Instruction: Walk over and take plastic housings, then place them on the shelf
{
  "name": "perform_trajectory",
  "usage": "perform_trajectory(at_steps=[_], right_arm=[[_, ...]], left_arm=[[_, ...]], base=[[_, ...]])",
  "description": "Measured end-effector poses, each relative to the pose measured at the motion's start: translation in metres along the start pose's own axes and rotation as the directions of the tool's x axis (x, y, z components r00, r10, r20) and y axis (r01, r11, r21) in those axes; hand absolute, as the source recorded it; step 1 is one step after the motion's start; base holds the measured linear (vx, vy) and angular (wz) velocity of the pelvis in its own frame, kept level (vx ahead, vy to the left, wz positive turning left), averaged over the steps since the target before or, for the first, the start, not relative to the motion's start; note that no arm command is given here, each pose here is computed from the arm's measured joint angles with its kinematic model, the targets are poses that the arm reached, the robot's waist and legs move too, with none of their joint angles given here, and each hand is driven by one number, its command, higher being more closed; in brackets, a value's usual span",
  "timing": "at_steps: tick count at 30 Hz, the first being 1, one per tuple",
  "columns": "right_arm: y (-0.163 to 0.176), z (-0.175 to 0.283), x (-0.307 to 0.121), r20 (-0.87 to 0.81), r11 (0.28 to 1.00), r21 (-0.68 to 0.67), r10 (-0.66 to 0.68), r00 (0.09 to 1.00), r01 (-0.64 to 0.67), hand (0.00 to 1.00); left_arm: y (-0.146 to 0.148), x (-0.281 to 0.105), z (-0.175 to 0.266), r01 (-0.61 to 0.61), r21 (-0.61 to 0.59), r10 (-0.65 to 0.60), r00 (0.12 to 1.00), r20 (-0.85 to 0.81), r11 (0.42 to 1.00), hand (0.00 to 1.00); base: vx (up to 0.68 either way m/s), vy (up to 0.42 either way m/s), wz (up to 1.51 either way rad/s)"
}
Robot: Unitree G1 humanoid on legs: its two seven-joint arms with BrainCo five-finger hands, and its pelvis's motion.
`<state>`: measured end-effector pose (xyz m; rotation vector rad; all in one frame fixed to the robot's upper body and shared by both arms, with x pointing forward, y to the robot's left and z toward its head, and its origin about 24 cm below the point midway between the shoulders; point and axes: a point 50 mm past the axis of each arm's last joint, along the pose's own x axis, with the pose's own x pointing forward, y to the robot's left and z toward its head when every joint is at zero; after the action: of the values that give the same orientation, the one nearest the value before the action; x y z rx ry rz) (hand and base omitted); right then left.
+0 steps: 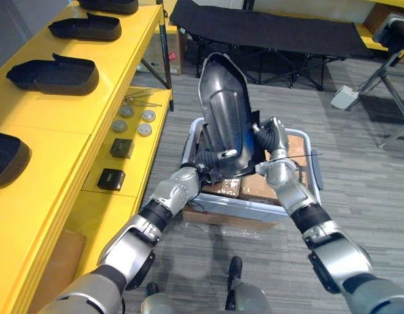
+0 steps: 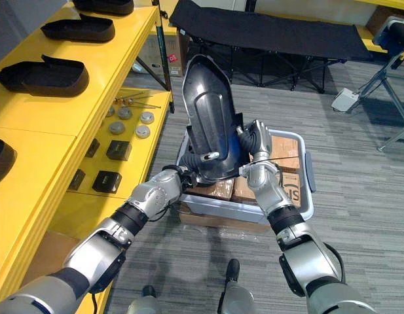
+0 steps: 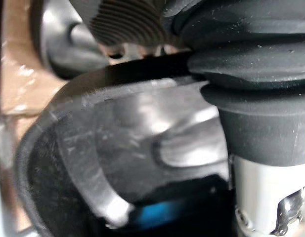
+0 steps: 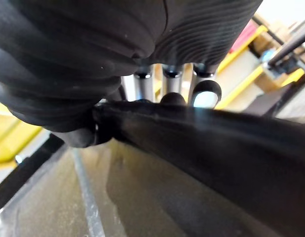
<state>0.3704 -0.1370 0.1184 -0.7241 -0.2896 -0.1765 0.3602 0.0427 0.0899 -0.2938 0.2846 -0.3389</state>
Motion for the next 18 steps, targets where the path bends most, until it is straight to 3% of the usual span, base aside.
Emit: perform_trajectory(at_steps=[8, 18], right_arm=[[0.011, 0.004, -0.019, 0.034, 0.997, 0.078, 0.008, 0.999, -0.01, 1.0], [0.022, 0.007, -0.036, 0.047, 0.986, 0.167, -0.028, 0.999, 0.019, 1.0]], left_arm=[[0.011, -0.001, 0.004, -0.123, -0.061, 0.127, 0.989, 0.075, 0.991, 1.0], [0.014, -0.006, -0.014, -0.149, -0.214, 0.167, 0.983, 0.072, 0.965, 1.0]], base=[[-0.05, 0.007, -0.03], [0.01, 0.011, 0.0]])
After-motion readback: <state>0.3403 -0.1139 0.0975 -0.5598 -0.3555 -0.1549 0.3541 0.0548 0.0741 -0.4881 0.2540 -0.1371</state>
